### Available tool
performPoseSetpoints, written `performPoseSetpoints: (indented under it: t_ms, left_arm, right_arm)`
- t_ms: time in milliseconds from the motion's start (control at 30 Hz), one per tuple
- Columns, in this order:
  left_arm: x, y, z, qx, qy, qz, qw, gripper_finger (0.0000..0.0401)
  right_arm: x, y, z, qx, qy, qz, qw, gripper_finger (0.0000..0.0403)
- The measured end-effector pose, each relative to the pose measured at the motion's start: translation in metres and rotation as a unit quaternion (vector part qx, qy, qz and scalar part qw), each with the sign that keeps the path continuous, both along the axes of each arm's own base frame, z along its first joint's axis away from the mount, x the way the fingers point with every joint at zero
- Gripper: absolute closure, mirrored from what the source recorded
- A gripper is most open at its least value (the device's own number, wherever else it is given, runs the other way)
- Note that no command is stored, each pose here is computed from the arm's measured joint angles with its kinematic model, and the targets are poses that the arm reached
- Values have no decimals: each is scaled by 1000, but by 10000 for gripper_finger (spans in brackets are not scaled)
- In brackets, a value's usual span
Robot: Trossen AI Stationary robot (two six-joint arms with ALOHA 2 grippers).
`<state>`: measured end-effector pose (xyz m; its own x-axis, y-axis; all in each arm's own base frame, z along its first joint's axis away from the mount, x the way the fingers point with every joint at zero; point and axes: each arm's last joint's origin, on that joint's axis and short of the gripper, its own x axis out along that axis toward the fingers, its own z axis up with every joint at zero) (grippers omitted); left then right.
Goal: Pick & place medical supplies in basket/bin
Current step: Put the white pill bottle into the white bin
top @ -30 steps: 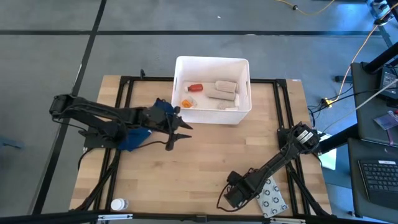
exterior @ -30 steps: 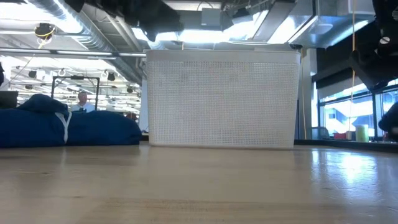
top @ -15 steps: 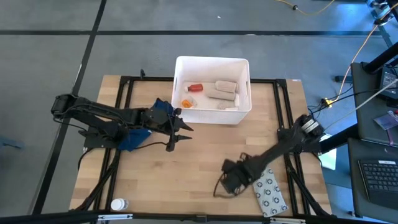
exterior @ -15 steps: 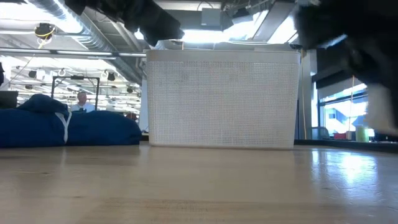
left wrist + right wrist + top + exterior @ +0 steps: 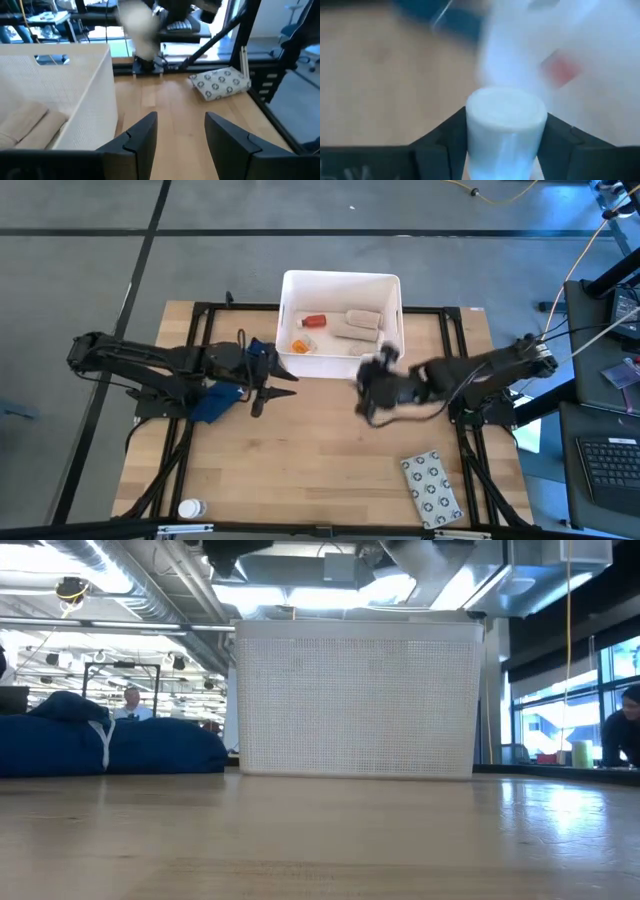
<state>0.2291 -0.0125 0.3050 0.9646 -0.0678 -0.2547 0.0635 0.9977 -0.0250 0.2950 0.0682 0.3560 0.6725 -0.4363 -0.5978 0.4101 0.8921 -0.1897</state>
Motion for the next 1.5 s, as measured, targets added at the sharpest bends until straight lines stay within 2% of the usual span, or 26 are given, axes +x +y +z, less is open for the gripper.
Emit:
performPoseSetpoints:
  t_ms: [67,133,233,300,433,600,800,933,1200,1500]
  left_arm:
    - [-5,0,5,-10,-10,2,1000,244]
    - [-8,0,8,-20,-16,5,1000,244]
    - [-12,1,10,-32,-17,7,999,244]
    - [-12,1,10,-45,-18,10,999,244]
    - [-12,1,9,-72,-9,17,997,244]
    - [-12,0,7,-86,2,21,996,244]
    - [-12,0,7,-86,2,21,996,244]
    - [-12,0,7,-84,2,20,996,244]
    - [-12,0,7,-59,1,14,998,244]
    - [-13,0,5,-59,9,15,998,244]
  right_arm:
    - [6,-20,26,-78,-18,-7,997,221]
    - [15,-44,49,-130,-35,0,991,220]
    - [31,-83,68,-169,-64,31,983,220]
    - [41,-110,68,-177,-66,55,980,220]
    - [64,-162,38,-144,-27,80,986,220]
    - [98,-212,-32,-79,47,125,988,220]
    - [125,-245,-109,-48,117,141,982,219]
    - [133,-254,-144,-30,148,140,979,219]
    - [143,-259,-181,-19,166,139,976,219]
    - [142,-259,-184,-12,173,139,975,200]
